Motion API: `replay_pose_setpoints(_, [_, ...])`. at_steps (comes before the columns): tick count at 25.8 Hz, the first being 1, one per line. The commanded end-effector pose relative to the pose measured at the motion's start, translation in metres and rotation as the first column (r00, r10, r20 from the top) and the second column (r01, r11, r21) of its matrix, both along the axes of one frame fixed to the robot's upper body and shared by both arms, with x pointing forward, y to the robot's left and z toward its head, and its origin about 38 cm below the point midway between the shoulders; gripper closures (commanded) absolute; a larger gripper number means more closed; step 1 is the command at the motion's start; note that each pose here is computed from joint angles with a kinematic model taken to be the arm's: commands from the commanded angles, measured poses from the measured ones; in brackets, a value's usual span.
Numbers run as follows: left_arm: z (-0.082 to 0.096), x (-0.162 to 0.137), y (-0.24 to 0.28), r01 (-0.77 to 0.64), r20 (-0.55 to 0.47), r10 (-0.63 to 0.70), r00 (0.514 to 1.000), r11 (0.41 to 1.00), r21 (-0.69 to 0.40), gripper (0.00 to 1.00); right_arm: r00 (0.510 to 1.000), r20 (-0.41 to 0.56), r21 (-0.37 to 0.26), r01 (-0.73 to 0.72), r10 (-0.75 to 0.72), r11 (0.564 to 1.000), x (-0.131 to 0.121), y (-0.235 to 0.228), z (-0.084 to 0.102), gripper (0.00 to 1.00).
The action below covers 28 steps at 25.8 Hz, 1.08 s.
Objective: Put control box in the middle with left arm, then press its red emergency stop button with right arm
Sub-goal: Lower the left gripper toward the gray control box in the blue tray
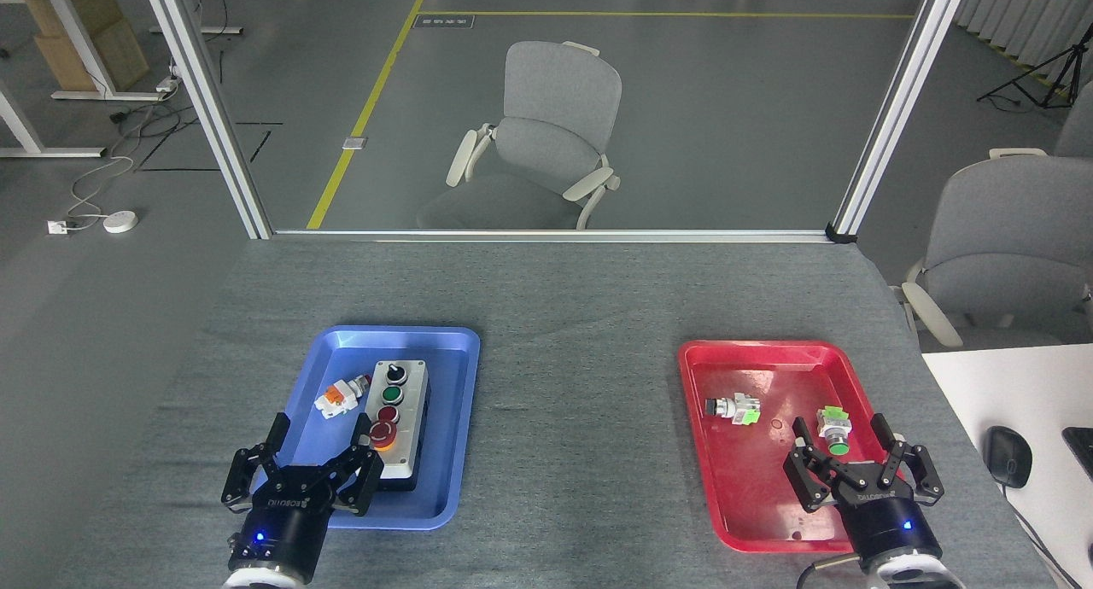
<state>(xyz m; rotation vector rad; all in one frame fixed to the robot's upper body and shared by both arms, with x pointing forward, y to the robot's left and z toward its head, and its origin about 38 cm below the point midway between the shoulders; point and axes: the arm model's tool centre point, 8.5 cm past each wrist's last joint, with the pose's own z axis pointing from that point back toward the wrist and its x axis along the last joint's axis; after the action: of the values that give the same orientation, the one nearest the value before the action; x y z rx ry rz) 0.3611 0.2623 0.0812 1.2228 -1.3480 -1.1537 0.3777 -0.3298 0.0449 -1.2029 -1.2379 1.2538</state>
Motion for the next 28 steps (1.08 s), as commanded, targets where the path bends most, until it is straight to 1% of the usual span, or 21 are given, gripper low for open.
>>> replay_pose_setpoints(1, [-0.002, 0.0, 0.0, 0.004, -0.034, -0.004, 0.999, 1.0, 0.002, 0.02, 1.0, 0.003, -0.001, 0.0, 0.0, 1.0, 0.001, 0.0, 0.001, 0.01])
replay_pose_setpoints(7, [-0.003, 0.0, 0.001, 0.0, -0.041, 0.0, 0.999, 1.0, 0.003, 0.02, 1.0, 0.006, -0.003, 0.0, 0.0, 1.0, 0.002, 0.0, 0.002, 0.01])
replay_pose_setpoints(10, [0.001, 0.001, 0.0, 0.004, -0.015, -0.004, 1.0, 1.0, 0.001, 0.01, 1.0, 0.006, -0.003, 0.001, -0.001, 1.0, 0.001, -0.002, 0.002, 0.01])
replay_pose_setpoints(14, [0.003, 0.001, 0.0, 0.007, -0.013, -0.007, 1.0, 1.0, 0.005, 0.01, 1.0, 0.018, 0.047, 0.004, -0.004, 0.999, 0.001, -0.003, 0.004, 0.01])
replay_pose_setpoints(15, [0.003, 0.001, 0.0, 0.007, -0.01, -0.007, 1.0, 1.0, 0.005, 0.01, 1.0, 0.02, 0.052, 0.004, -0.005, 0.999, 0.001, -0.003, 0.004, 0.01])
replay_pose_setpoints(21, [0.003, 0.0, 0.013, 0.005, -0.006, -0.005, 1.0, 0.998, 0.057, 0.01, 1.0, 0.019, 0.049, 0.007, -0.008, 0.999, 0.001, -0.006, 0.005, 0.01])
replay_pose_setpoints(23, [0.003, 0.0, 0.013, 0.005, -0.002, -0.005, 1.0, 0.998, 0.057, 0.01, 1.0, 0.019, 0.046, 0.007, -0.007, 0.999, 0.001, -0.007, 0.005, 0.01])
replay_pose_setpoints(28, [0.011, 0.004, 0.012, 0.008, 0.051, -0.01, 0.999, 0.999, 0.052, 0.01, 1.0, 0.017, 0.039, 0.007, -0.008, 0.999, 0.001, -0.007, 0.005, 0.01])
